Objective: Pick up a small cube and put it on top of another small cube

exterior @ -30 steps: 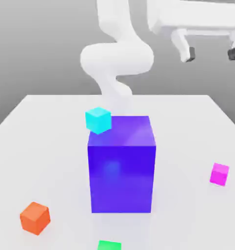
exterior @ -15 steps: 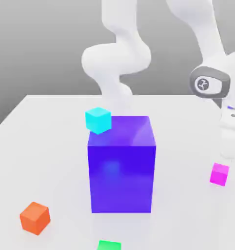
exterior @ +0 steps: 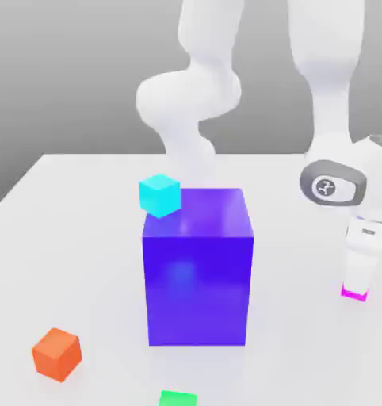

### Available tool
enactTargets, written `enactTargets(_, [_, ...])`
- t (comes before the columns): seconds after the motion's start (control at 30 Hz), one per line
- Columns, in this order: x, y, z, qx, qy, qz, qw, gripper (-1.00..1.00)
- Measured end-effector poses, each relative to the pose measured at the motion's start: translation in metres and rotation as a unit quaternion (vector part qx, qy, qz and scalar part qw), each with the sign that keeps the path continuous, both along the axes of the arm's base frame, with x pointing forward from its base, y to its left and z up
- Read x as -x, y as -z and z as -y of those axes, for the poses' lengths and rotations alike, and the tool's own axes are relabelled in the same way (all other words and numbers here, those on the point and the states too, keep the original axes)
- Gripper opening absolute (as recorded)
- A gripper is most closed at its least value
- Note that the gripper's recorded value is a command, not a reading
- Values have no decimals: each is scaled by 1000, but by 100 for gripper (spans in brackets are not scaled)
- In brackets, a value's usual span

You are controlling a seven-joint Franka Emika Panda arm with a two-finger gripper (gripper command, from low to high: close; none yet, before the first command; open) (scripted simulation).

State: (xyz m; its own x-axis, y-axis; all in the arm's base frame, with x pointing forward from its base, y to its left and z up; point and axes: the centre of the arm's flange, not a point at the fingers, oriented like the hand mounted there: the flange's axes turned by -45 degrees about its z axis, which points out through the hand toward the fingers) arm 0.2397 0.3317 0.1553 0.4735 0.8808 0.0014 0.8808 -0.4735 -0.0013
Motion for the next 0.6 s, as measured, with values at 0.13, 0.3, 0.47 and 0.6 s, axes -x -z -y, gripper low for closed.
enactTargets(0.13, [-17,-35,7,1,18,0,1000,-100])
enactTargets(0.3, [-122,-50,66,1,136,-2,991,-100])
enactTargets(0.47, [-218,-65,168,1,261,-3,965,-100])
enactTargets(0.6, [-268,-78,266,1,350,-2,937,-100])
